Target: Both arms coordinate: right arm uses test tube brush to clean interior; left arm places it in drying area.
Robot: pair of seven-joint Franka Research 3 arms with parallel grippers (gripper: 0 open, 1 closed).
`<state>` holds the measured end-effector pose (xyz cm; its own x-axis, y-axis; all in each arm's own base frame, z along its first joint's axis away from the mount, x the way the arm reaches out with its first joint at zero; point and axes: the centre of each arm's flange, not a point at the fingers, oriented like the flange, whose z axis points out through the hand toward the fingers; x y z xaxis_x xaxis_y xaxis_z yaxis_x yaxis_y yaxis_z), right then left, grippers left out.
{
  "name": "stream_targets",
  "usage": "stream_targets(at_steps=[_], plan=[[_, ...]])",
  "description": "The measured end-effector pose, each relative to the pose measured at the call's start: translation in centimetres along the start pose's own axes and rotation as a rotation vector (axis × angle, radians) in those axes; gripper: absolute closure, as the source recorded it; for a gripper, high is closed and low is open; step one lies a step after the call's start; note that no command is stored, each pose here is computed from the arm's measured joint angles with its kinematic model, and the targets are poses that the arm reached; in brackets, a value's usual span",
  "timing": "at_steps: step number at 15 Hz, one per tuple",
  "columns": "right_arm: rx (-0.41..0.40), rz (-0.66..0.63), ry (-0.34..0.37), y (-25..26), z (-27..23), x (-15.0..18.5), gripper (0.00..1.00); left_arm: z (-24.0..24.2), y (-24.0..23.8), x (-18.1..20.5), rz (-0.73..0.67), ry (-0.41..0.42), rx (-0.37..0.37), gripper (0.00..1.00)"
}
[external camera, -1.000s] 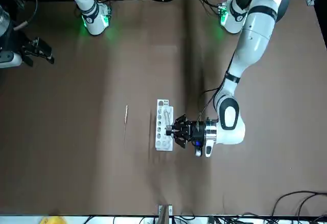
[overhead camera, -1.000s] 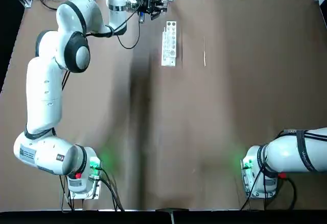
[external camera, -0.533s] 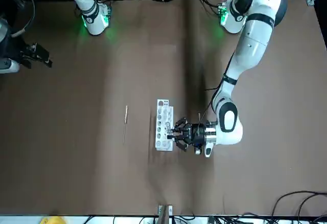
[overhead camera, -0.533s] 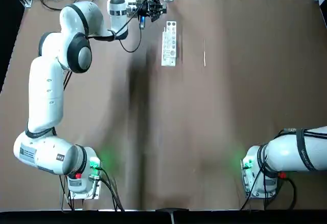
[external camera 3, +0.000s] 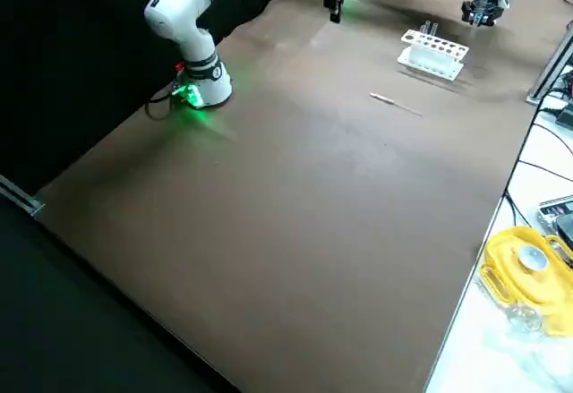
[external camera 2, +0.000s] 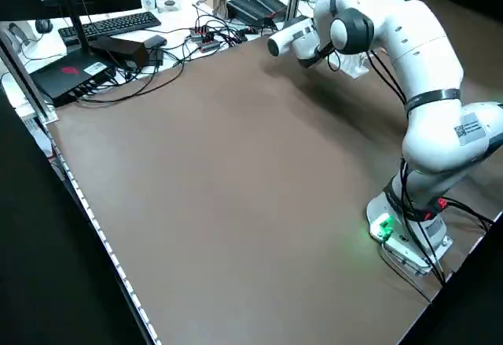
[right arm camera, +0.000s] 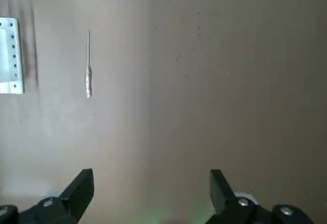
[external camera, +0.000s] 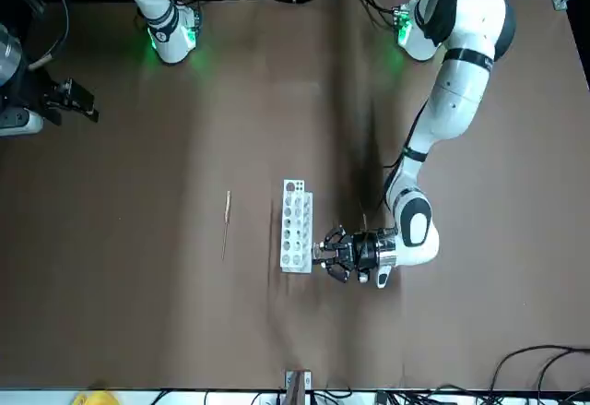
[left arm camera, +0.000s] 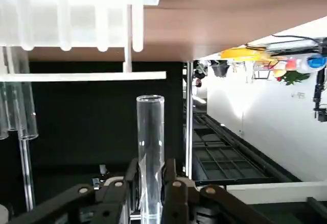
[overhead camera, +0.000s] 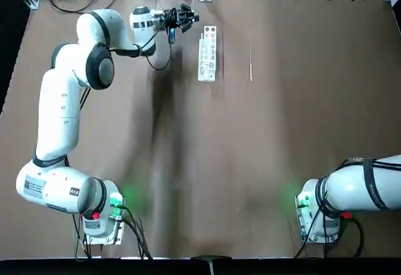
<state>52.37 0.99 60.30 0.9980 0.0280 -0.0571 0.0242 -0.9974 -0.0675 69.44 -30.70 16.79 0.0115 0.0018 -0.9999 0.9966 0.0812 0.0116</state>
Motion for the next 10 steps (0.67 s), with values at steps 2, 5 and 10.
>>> stream_targets(at_steps=[2, 5, 10], plan=[[0.000, 0.002, -0.006, 0.1, 0.3, 0.0, 0.00, -0.3, 0.4, 0.4, -0.011, -0.018, -0.023, 0.77], [0.000, 0.006, -0.008, 0.3, 0.4, 0.0, 0.00, -0.3, 0.8, 0.2, -0.017, -0.041, -0.046, 0.77], [0.001, 0.008, -0.009, 0.4, 0.4, 0.0, 0.00, 0.8, -0.1, 1.4, -0.030, -0.055, -0.045, 0.77]])
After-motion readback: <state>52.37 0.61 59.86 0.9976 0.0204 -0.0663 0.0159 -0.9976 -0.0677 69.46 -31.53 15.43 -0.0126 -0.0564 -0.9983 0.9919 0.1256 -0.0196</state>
